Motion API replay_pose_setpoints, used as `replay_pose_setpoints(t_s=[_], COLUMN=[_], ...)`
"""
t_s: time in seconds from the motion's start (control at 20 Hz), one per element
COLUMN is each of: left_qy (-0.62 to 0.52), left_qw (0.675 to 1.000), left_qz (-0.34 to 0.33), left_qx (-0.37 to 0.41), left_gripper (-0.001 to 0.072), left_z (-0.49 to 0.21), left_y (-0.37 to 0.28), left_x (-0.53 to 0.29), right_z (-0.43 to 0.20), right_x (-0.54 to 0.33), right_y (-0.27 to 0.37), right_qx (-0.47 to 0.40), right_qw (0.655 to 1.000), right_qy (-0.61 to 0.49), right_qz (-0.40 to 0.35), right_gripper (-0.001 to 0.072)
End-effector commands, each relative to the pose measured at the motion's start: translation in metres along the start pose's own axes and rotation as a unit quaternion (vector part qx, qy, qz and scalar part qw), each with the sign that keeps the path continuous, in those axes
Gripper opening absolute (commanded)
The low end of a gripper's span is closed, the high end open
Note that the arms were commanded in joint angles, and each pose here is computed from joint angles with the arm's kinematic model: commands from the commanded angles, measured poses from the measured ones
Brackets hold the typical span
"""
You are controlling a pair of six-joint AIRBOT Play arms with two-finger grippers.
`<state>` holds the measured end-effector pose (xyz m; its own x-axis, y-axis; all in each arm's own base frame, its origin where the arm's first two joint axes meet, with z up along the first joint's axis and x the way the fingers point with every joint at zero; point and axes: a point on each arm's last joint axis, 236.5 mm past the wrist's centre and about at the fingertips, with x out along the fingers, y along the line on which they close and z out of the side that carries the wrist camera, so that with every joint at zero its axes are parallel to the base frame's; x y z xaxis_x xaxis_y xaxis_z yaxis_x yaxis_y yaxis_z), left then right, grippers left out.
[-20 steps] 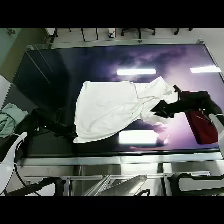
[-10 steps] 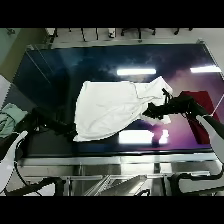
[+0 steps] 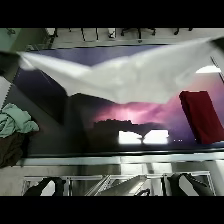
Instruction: Fold the shirts.
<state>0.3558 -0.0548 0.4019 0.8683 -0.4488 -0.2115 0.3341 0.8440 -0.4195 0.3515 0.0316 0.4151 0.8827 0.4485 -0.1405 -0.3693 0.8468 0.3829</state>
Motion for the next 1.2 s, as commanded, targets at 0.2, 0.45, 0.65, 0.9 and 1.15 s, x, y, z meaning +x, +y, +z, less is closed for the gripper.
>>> replay_pose_setpoints(t_s=[0.2, 0.45, 0.65, 0.9, 1.15], left_qy=[-0.249, -0.066, 0.139, 0.265, 0.339], left_qw=[0.948, 0.989, 0.988, 0.949, 0.914], left_qz=[0.14, 0.128, 0.018, 0.091, 0.095], left_qx=[0.142, 0.015, -0.059, -0.145, -0.203], left_gripper=[0.0015, 0.0015, 0.0015, 0.0015, 0.0015], left_z=[0.109, 0.032, -0.09, -0.226, -0.289], left_y=[-0.09, 0.022, 0.069, 0.179, 0.235], left_x=[-0.168, -0.09, 0.042, 0.174, 0.24], right_z=[0.087, 0.04, -0.06, -0.217, -0.286], right_x=[-0.12, -0.065, 0.03, 0.12, 0.173], right_y=[0.118, 0.051, -0.023, -0.18, -0.246], right_qx=[-0.188, -0.094, 0.033, 0.178, 0.258], right_qw=[0.961, 0.992, 0.998, 0.964, 0.937], right_qy=[-0.186, -0.072, 0.043, 0.151, 0.192], right_qz=[-0.081, -0.049, -0.009, -0.128, -0.136], right_gripper=[0.0019, 0.0018, 0.0018, 0.0018, 0.0018])
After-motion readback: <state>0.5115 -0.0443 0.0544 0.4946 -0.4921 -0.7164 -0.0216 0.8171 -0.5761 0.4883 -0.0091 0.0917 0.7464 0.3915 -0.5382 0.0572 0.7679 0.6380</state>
